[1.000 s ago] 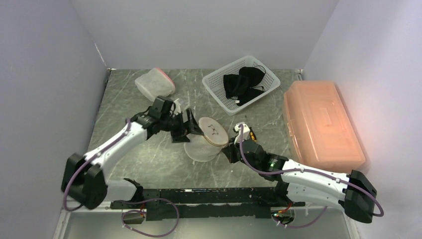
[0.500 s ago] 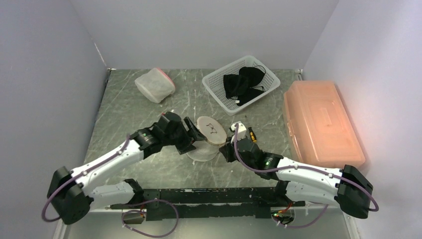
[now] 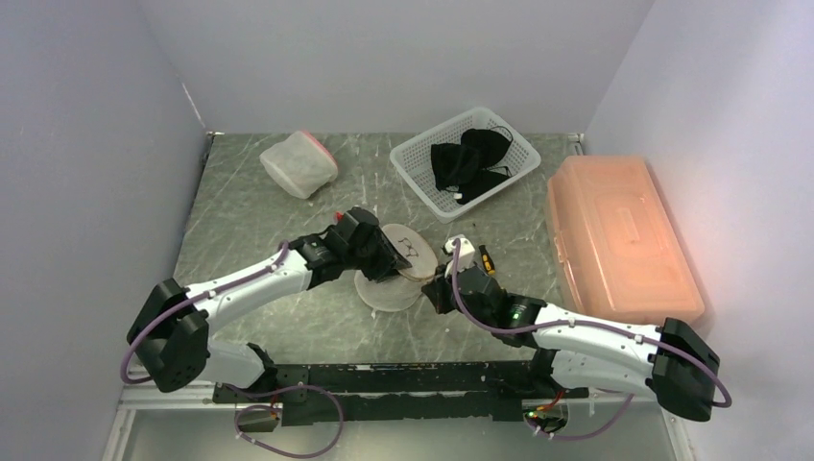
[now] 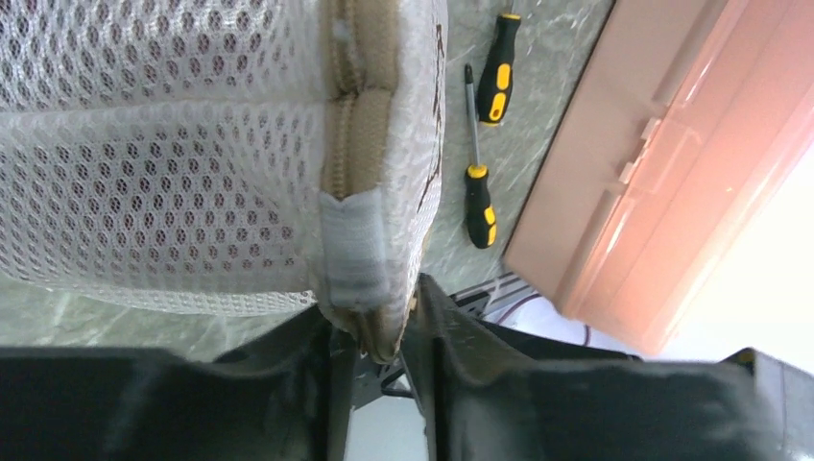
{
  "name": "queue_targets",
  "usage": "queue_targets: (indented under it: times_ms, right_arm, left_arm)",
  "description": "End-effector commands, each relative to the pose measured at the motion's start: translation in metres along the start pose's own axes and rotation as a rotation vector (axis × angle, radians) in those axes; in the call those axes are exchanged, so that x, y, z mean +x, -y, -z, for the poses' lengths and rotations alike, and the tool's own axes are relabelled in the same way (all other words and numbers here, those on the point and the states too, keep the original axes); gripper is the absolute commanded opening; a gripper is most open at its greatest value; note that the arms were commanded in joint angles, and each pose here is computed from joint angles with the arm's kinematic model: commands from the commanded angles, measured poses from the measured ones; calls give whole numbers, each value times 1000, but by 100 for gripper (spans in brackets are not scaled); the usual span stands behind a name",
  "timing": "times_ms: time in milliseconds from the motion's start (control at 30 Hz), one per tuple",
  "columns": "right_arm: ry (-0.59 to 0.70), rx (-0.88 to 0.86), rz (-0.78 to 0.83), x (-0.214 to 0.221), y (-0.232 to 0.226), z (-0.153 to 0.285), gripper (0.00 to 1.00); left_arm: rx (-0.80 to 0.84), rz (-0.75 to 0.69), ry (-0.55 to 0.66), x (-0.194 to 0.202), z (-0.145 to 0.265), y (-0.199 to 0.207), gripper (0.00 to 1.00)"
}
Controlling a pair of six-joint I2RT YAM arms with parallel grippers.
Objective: Unzip the laundry bag and remove the bra
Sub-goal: Unzip the laundry bag at the center of the board.
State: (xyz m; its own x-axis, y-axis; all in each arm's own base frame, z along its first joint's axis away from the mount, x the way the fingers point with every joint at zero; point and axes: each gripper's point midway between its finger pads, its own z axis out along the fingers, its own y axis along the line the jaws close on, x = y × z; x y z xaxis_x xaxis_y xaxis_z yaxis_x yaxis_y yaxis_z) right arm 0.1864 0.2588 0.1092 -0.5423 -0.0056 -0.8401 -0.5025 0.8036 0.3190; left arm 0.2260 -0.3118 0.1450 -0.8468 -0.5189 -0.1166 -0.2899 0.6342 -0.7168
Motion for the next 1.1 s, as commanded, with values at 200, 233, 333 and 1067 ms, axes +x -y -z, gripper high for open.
queue_targets:
  times_ms: [200,233,333,1067]
  right_arm:
    - [85,3,-12,-24,-3,9,0]
    - [91,16,-5,-26,0,10,0]
    - [103,34,20,-31,4,15,0]
    - [107,121,-5,-33,29,12,0]
  left_arm:
    - [71,-54,18,-4,2,23,3]
    - [81,-74,16,-4,4,25,3]
    - [98,-145,4,-3,9,32,3]
    - [158,-264,-113,-8,33,15,3]
